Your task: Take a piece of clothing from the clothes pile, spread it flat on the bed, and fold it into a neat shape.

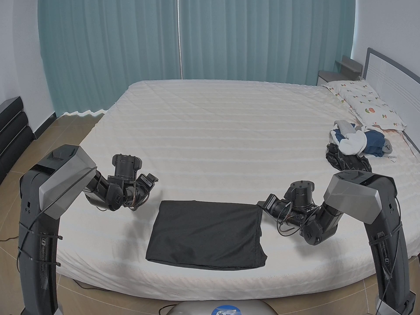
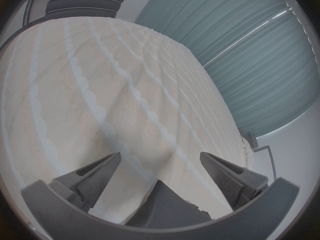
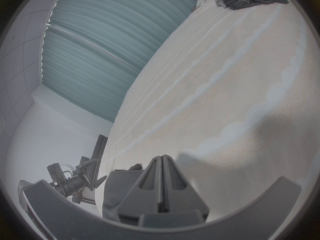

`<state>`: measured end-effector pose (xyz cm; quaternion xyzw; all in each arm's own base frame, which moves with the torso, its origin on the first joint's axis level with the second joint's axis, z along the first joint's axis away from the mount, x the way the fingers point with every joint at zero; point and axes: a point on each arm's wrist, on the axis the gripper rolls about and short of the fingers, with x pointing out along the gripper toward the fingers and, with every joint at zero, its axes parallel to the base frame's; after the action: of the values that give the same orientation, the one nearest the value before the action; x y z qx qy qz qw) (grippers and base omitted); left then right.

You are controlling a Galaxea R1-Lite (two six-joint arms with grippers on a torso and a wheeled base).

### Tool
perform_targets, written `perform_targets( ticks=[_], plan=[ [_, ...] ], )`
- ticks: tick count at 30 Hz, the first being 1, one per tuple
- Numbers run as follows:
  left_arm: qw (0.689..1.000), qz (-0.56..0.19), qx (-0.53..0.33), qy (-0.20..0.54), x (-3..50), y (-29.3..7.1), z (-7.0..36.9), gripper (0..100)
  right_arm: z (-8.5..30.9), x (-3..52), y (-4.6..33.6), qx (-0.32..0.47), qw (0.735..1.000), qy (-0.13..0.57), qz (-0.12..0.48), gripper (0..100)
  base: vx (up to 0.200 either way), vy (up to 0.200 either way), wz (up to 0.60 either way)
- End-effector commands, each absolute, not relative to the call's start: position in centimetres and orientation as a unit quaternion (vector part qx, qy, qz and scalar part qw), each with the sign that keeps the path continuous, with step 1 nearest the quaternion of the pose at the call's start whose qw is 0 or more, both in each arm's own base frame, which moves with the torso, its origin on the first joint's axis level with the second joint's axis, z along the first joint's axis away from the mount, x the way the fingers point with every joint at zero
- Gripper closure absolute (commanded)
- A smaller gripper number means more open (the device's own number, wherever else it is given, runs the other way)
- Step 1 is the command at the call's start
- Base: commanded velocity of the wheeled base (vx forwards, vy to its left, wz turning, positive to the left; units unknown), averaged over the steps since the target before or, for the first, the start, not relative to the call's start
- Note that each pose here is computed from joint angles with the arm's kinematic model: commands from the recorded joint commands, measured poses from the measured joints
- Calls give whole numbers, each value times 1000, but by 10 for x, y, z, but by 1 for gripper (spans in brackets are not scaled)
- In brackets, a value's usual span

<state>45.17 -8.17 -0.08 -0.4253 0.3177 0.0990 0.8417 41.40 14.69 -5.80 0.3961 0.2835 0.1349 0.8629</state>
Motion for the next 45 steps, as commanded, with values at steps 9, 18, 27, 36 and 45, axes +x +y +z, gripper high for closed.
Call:
perform_targets(
  ticks=[9,18,27,36,45],
  plan=[
    [838,102,-429,321,448,-80,1,0,-53,416,140,398,873,259,106,0,0,0,0],
    [840,61,-450,297,428,-74,54,0,12,407,123,398,897,179,73,0,0,0,0],
    [877,31,-429,214,360,-48,154,0,70,374,81,375,917,128,39,0,0,0,0],
    [906,6,-405,126,245,-22,218,0,143,277,63,338,936,66,78,0,0,0,0],
    [954,-3,-298,19,131,-10,233,0,173,155,34,242,965,-10,99,0,0,0,0]
  ],
)
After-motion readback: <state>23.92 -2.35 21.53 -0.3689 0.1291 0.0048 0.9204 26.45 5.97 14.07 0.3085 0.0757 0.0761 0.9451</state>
